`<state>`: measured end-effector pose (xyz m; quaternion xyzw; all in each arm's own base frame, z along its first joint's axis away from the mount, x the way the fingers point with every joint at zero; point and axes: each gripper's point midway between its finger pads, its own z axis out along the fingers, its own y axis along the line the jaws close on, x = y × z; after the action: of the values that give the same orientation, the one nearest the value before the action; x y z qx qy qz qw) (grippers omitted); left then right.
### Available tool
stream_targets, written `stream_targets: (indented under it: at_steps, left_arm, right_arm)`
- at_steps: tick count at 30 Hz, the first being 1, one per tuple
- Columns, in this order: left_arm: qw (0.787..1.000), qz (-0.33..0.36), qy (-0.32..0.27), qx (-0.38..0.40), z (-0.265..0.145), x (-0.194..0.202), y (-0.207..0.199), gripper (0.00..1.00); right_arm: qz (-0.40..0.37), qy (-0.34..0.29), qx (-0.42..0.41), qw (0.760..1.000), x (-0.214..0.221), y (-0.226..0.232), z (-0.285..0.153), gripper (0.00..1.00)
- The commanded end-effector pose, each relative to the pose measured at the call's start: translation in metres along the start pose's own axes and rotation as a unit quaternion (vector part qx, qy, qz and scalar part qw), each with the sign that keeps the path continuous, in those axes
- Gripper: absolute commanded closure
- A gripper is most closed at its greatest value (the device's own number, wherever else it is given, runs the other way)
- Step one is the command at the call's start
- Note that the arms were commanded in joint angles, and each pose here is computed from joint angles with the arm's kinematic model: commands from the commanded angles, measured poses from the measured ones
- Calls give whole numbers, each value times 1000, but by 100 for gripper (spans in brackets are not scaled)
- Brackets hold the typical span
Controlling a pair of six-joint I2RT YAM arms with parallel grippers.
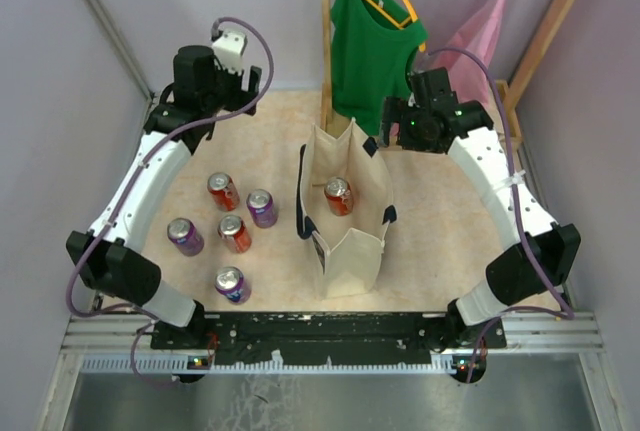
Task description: Place the beverage into the canvas bag
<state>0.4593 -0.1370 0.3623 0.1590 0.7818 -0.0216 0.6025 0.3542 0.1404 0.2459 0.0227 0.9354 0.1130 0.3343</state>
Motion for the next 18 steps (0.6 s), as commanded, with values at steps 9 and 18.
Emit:
stream_targets:
  at_steps: [9, 18]
  left_arm:
    - [977, 7, 213, 30, -50, 142, 21, 9]
    - [939, -4, 342, 37, -55, 223, 25, 0]
  right_arm:
    - [-53, -4, -42, 998, -5, 13, -20, 7]
    - [-57, 22, -46, 997, 9, 12, -10, 5]
